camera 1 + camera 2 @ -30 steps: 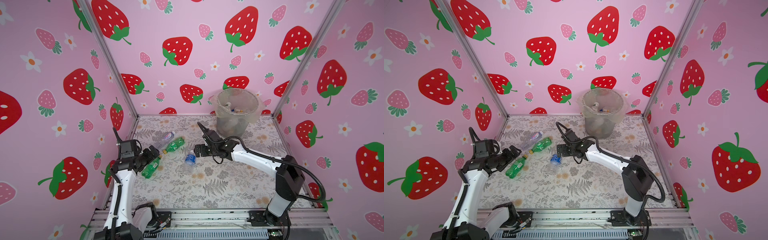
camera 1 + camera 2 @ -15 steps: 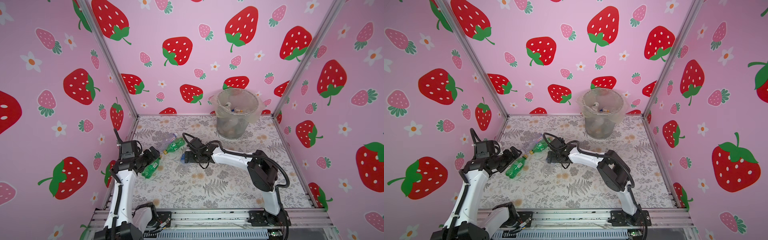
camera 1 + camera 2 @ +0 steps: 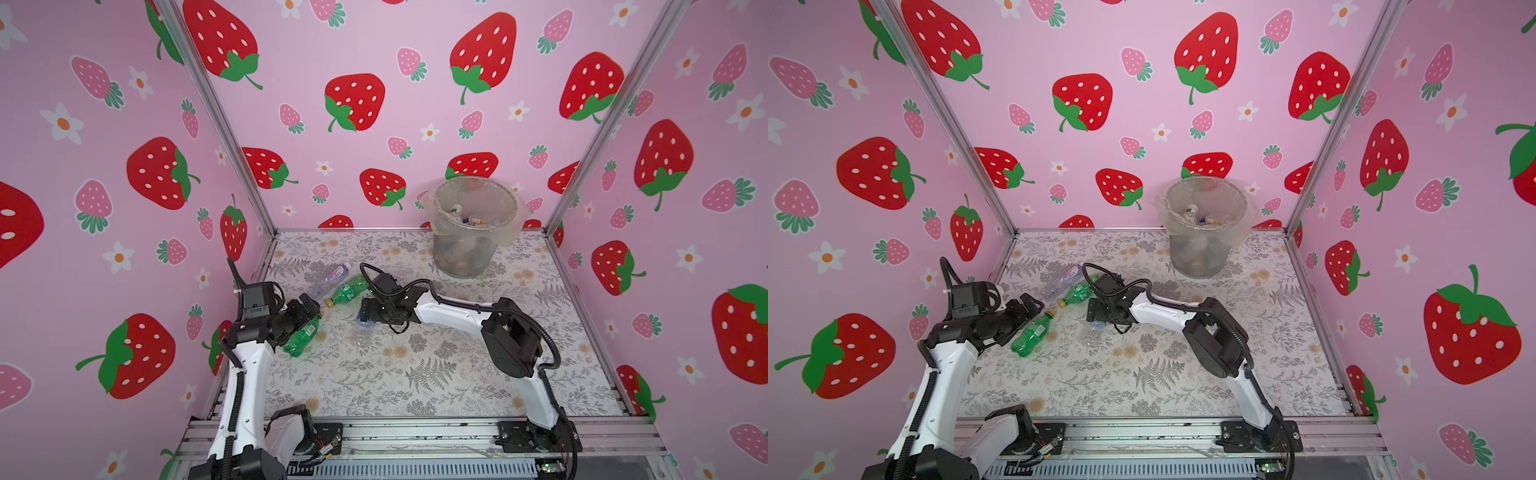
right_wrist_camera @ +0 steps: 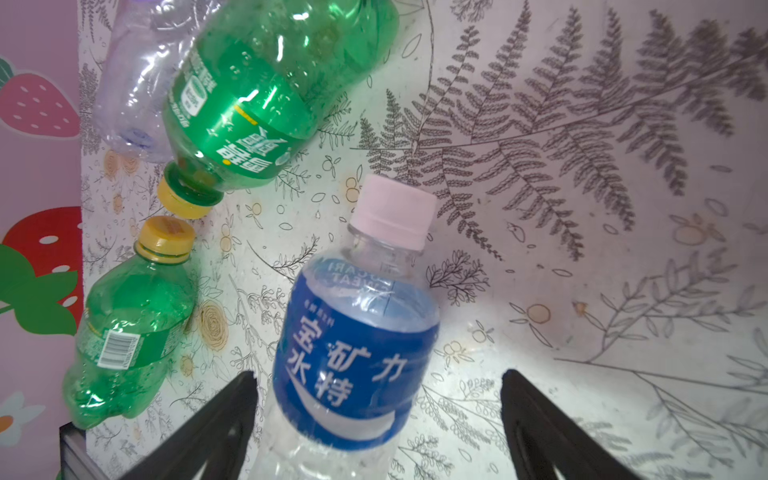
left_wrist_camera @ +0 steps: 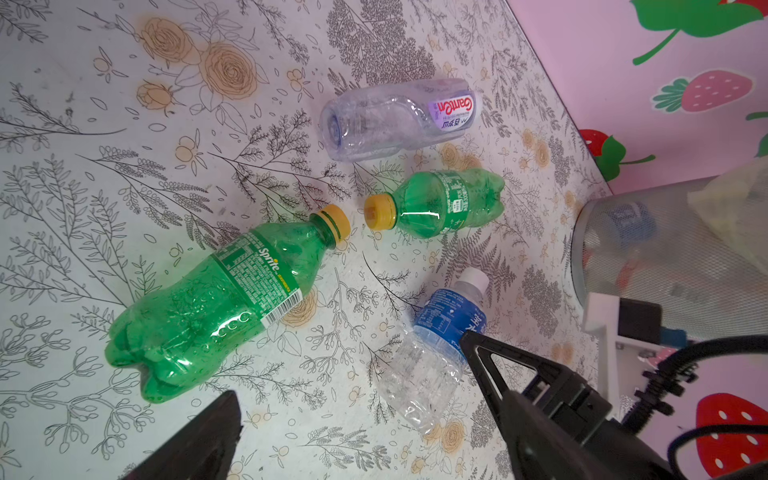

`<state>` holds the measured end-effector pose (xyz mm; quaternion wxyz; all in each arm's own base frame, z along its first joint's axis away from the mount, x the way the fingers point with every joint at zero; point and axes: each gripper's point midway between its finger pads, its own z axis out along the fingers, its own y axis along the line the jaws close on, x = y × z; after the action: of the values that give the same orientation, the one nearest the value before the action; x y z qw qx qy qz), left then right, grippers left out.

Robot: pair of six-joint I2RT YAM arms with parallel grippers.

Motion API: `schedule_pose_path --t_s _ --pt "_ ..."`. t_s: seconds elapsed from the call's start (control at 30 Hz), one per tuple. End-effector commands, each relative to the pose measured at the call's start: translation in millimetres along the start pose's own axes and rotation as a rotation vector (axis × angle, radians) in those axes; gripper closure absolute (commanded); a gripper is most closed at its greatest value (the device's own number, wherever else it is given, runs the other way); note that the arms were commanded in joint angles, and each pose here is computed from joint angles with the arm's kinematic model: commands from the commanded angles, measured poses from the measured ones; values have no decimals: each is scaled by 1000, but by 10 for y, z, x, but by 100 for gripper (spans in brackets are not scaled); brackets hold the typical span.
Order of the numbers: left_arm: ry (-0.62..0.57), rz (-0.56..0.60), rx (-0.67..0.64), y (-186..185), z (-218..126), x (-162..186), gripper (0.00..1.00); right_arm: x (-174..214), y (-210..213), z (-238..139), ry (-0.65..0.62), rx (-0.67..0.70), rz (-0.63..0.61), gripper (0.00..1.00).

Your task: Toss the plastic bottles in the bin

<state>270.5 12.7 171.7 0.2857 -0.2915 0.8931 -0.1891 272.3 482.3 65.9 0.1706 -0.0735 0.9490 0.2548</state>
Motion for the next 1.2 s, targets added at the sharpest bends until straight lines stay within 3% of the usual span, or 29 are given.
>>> schedule_pose_path --t_s 0.0,0.2,0.3,0.5,0.7,0.97,1.17 --pt "6 1 13 -9 -20 31 1 123 49 140 38 -26 46 10" --pt "11 4 16 -15 -22 39 1 208 82 220 71 -59 42 28" --pt "3 5 17 -16 -34 36 1 187 38 147 54 -44 35 43" --pt "0 6 26 -34 -43 33 1 96 -53 -171 -7 -18 3 46" --pt "-4 9 34 -49 -53 33 1 -106 -268 -722 -101 -22 4 46" --pt "-1 9 37 -54 -53 39 1 -698 -971 -1702 -272 50 60 45" --pt "3 7 34 -43 -45 51 1 -1138 -1165 -2571 -449 55 76 45"
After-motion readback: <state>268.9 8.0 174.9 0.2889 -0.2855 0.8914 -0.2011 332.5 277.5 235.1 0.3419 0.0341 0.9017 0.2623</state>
